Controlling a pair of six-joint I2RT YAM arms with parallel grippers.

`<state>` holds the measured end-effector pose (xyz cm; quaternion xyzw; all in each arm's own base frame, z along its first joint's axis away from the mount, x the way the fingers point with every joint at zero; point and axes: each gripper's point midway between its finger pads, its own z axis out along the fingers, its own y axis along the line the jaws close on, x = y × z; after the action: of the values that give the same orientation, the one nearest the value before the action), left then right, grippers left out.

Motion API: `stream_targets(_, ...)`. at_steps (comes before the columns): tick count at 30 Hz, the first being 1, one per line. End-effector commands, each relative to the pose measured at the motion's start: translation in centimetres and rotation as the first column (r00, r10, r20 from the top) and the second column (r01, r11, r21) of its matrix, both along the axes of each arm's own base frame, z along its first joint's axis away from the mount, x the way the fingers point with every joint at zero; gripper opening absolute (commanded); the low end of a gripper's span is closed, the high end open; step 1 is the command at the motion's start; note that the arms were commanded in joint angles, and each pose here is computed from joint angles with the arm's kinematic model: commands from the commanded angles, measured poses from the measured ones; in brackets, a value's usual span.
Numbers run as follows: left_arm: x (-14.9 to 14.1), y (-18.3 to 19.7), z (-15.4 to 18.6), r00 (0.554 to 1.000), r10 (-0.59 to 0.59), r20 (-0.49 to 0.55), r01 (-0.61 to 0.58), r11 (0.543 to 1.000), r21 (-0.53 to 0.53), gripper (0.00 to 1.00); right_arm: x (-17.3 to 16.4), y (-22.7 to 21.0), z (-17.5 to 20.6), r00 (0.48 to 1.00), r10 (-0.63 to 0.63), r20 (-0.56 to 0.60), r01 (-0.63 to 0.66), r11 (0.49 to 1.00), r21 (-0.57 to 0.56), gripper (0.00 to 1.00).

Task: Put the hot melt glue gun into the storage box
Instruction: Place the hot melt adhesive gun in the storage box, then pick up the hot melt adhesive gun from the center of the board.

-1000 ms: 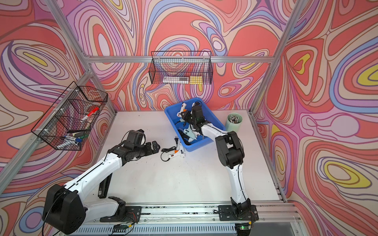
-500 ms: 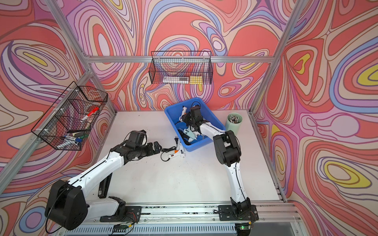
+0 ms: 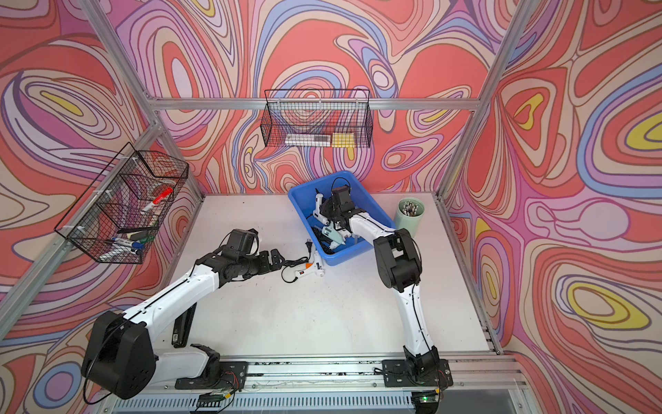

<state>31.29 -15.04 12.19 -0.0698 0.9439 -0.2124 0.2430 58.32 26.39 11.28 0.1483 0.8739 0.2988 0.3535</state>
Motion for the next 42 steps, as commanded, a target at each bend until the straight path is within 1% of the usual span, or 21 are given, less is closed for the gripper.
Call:
stream_targets(1, -0.3, -0.7, -0.4, 0.997, -0.071, 0.001, 0.071, 0.997, 0.03, 0.99, -0.3, -0.7, 4.4, 0.997, 0.004, 0.072, 0.001, 0.998, -0.058, 0.48)
stream_targets(4, -0.8, -1.4, -1.0, 0.991, -0.133, -0.018, 0.134, 0.989, 0.064, 0.98, -1.2, -1.1, 7.6, 0.992, 0.021, 0.123, -0.007, 0.994, -0.109, 0.53)
stream_targets(6, -1.1, -2.2, -1.5, 0.983, -0.18, -0.03, 0.182, 0.98, 0.075, 0.94, -2.1, -1.5, 9.3, 0.988, 0.032, 0.149, -0.01, 0.99, -0.144, 0.56)
stream_targets(9, -1.3, -3.3, -2.1, 0.967, -0.253, -0.034, 0.255, 0.962, 0.094, 0.86, -3.7, -2.5, 11.3, 0.984, 0.034, 0.175, -0.001, 0.983, -0.183, 0.59)
stream_targets(12, -1.3, -4.8, -2.6, 0.939, -0.343, -0.013, 0.342, 0.931, 0.126, 0.78, -5.6, -3.7, 12.3, 0.982, 0.028, 0.188, 0.011, 0.978, -0.207, 0.66)
stream_targets(15, -0.9, -6.2, -3.3, 0.901, -0.433, 0.004, 0.425, 0.887, 0.183, 0.71, -7.7, -5.1, 12.7, 0.981, 0.017, 0.196, 0.028, 0.974, -0.224, 0.72)
stream_targets(18, -0.1, -7.2, -3.9, 0.866, -0.5, 0.002, 0.482, 0.836, 0.262, 0.68, -9.9, -6.3, 13.4, 0.978, 0.006, 0.211, 0.042, 0.974, -0.223, 0.77)
stream_targets(23, 1.4, -8.1, -4.6, 0.839, -0.543, -0.019, 0.523, 0.796, 0.304, 0.66, -13.1, -7.6, 13.5, 0.976, 0.001, 0.219, 0.045, 0.978, -0.205, 0.83)
stream_targets(27, 2.4, -8.2, -5.5, 0.829, -0.556, -0.055, 0.539, 0.769, 0.345, 0.56, -15.2, -8.7, 13.5, 0.976, -0.008, 0.216, 0.056, 0.975, -0.216, 0.86)
stream_targets(29, 2.5, -8.3, -6.1, 0.821, -0.566, -0.073, 0.552, 0.755, 0.354, 0.54, -16.1, -9.3, 13.7, 0.975, -0.017, 0.223, 0.068, 0.972, -0.225, 0.88)
stream_targets(30, 2.6, -8.3, -6.3, 0.815, -0.573, -0.081, 0.56, 0.747, 0.358, 0.53, -16.5, -9.6, 13.9, 0.973, -0.022, 0.23, 0.076, 0.971, -0.227, 0.98)
stream_targets(33, 2.5, -8.7, -7.1, 0.794, -0.6, -0.103, 0.588, 0.713, 0.381, 0.5, -17.4, -10.4, 14.2, 0.969, -0.037, 0.244, 0.096, 0.968, -0.234, 0.98)
stream_targets(37, 2.4, -9.2, -8.1, 0.763, -0.632, -0.138, 0.624, 0.663, 0.412, 0.5, -18.1, -11.2, 14.6, 0.966, -0.052, 0.254, 0.116, 0.963, -0.244, 0.98)
stream_targets(42, 2.3, -9.6, -9.2, 0.745, -0.643, -0.175, 0.647, 0.634, 0.423, 0.49, -18.4, -11.4, 14.7, 0.965, -0.06, 0.257, 0.124, 0.962, -0.243, 0.98)
